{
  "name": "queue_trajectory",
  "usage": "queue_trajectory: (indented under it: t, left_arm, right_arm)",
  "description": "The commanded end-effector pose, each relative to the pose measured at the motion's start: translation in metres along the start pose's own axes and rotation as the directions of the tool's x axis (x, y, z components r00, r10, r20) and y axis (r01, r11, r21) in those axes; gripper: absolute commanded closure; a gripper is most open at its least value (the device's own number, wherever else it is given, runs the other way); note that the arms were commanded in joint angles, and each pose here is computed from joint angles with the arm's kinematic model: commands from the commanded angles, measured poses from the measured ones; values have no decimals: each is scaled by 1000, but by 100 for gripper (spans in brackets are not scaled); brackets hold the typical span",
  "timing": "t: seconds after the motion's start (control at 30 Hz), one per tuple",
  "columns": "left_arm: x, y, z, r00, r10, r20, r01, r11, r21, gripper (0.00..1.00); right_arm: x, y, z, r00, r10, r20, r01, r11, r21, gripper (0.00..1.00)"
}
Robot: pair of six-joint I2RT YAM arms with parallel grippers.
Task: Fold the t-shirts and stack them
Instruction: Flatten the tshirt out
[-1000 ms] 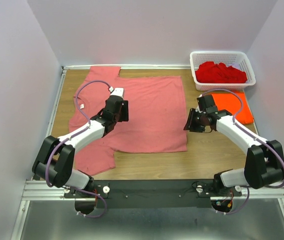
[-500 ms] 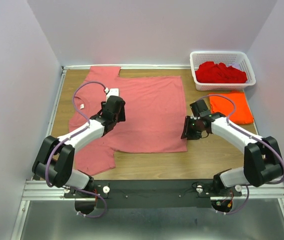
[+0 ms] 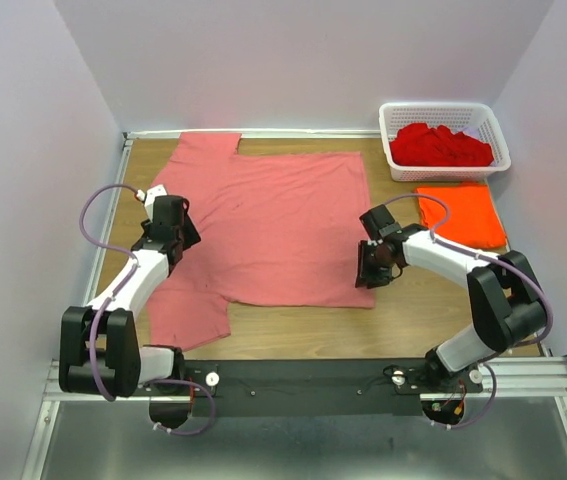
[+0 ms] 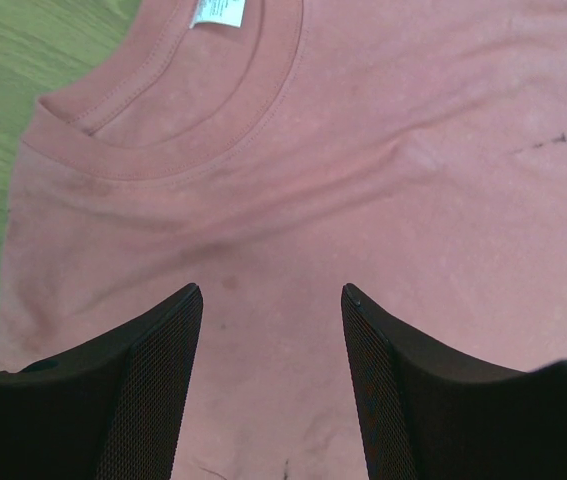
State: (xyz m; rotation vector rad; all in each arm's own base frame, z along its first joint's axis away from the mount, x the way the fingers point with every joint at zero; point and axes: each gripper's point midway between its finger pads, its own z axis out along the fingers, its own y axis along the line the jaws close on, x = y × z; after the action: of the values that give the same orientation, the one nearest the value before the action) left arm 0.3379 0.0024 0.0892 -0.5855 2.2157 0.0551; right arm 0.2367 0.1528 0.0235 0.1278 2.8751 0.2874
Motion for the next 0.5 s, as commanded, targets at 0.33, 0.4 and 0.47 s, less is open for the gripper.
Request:
queue_trajectory:
  t: [0.33,0.4,0.47]
  left_arm:
    - [4,15,-11,998,-53,-32,51,998,-46,34]
    - [1,10,-11,998,-57,-31,56,998,-26,34]
    - [1,5,-9,998,-56,-43,56,998,-6,34]
  right_arm:
    - [4,-101,-1,994,113,8,-108,922,371,55]
    - [-7,-111,-7,991,130,42,-136,911,390,55]
    - [-17,-121,-10,983,174,62,-185,906,380,55]
